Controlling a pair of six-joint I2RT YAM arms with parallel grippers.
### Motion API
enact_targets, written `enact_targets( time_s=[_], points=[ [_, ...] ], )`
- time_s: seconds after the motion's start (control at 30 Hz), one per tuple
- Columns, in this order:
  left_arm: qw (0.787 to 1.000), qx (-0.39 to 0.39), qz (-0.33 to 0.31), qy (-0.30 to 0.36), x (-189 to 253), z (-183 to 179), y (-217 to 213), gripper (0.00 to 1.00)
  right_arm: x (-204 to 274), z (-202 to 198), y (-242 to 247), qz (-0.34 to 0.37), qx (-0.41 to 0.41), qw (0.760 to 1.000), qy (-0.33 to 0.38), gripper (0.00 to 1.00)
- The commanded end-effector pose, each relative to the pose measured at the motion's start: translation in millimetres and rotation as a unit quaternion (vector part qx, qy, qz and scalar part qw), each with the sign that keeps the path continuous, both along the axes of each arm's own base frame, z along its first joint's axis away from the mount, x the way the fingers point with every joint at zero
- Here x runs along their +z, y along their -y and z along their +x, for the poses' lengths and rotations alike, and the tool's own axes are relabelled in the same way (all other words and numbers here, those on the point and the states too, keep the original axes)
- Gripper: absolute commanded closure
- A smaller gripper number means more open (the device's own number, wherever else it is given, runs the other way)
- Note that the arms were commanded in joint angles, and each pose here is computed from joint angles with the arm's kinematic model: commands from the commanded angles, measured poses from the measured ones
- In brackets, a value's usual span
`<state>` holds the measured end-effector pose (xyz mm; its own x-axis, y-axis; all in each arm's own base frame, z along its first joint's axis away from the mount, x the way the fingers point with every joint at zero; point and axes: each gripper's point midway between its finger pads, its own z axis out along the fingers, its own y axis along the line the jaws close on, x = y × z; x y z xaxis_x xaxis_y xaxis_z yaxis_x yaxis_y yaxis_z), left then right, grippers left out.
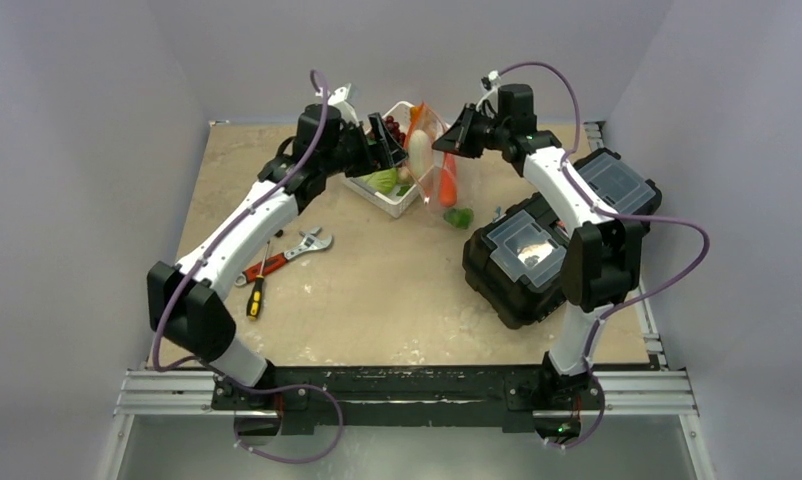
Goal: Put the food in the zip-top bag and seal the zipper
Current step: Pick up the fake vegetable from the bin.
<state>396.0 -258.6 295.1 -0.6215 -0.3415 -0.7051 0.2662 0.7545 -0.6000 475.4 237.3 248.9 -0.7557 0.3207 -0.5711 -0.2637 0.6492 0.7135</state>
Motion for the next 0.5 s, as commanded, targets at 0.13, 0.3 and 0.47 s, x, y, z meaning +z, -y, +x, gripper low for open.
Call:
enact_targets(
  time_s=[0.13, 0.3, 0.47],
  points=[
    [1.000, -0.022, -0.012, 0.015, 15, 38, 38, 0.40, 73, -16, 2, 0.014, -0.008, 0.996, 0.085, 1.00],
    [0.998, -0.049, -0.017, 0.019, 15, 36, 59, 0.58, 80, -27, 15, -0.007, -0.031, 0.996, 0.089, 1.00],
    [0.990, -0.123, -0.055, 0.037, 50, 16, 98, 0.88, 79, -31, 37, -0.057, -0.074, 0.991, 0.101, 1.00]
  ],
)
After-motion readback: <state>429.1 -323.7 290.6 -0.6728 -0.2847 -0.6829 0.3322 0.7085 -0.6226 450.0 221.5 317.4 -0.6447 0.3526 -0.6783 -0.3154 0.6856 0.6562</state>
